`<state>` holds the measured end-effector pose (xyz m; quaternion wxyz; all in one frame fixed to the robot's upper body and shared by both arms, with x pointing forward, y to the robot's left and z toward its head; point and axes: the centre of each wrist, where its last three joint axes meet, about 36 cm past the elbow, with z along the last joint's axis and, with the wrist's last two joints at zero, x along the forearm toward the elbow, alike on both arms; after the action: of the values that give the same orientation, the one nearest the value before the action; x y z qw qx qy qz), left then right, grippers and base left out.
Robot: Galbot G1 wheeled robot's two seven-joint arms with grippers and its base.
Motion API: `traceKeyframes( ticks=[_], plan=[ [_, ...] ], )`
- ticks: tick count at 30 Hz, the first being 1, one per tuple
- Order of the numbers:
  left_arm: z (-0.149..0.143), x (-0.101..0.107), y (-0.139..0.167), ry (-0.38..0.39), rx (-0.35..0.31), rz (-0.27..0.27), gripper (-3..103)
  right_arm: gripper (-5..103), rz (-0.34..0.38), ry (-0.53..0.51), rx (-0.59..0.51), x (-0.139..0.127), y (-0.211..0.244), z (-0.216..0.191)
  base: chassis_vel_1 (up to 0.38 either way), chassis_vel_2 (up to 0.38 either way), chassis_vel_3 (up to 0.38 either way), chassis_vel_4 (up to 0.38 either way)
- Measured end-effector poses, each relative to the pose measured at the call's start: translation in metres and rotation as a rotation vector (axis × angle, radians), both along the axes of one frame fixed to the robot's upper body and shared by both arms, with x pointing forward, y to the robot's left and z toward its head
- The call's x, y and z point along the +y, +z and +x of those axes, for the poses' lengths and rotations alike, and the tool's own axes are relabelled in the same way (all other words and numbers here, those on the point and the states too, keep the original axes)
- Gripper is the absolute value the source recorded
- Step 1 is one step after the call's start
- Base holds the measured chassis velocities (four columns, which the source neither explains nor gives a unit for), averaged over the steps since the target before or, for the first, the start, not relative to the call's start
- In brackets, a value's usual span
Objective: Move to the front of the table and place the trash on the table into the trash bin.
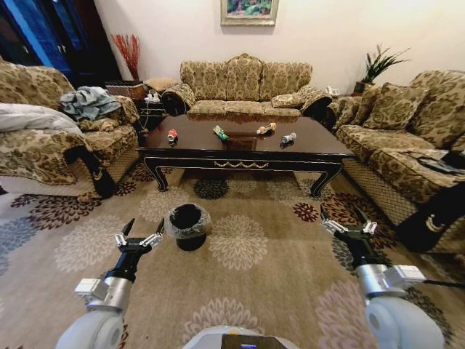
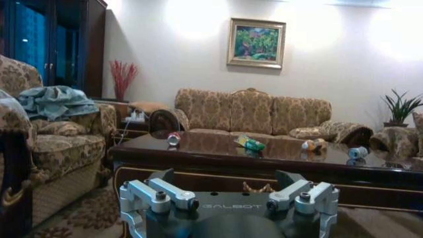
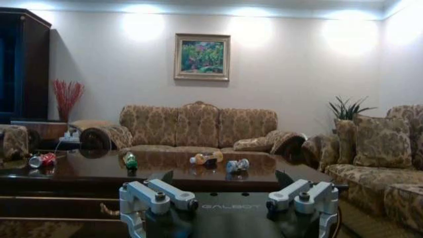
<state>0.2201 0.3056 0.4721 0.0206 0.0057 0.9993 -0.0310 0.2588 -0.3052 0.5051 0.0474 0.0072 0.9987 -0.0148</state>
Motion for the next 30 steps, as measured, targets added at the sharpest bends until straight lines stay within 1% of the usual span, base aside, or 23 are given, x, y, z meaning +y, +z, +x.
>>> traceKeyframes(
  ticks=[9, 11, 15, 21, 30],
  plan=[
    [-0.001, -0.001, -0.006, -0.01, 0.0, -0.004, 100, 100, -0.022, -0.022, 0.018, 0.006, -0.001, -0.007, 0.0, 0.0, 0.0, 0.0],
    [-0.002, -0.001, -0.007, -0.015, -0.005, -0.005, 100, 100, -0.013, -0.034, 0.021, 0.009, -0.002, -0.008, 0.048, 0.054, -0.048, -0.073],
    [-0.002, -0.001, -0.009, -0.018, -0.008, -0.007, 100, 100, -0.022, -0.042, 0.021, 0.009, -0.001, -0.008, 0.111, 0.091, -0.123, -0.093],
    [-0.002, -0.001, -0.009, -0.018, -0.008, -0.007, 100, 100, -0.016, -0.038, 0.022, 0.012, -0.003, -0.007, 0.189, 0.174, -0.198, -0.19],
    [-0.005, -0.002, -0.012, -0.02, 0.018, -0.013, 100, 100, -0.006, -0.023, 0.033, 0.017, -0.009, -0.005, 0.269, 0.273, -0.274, -0.269]
  ],
)
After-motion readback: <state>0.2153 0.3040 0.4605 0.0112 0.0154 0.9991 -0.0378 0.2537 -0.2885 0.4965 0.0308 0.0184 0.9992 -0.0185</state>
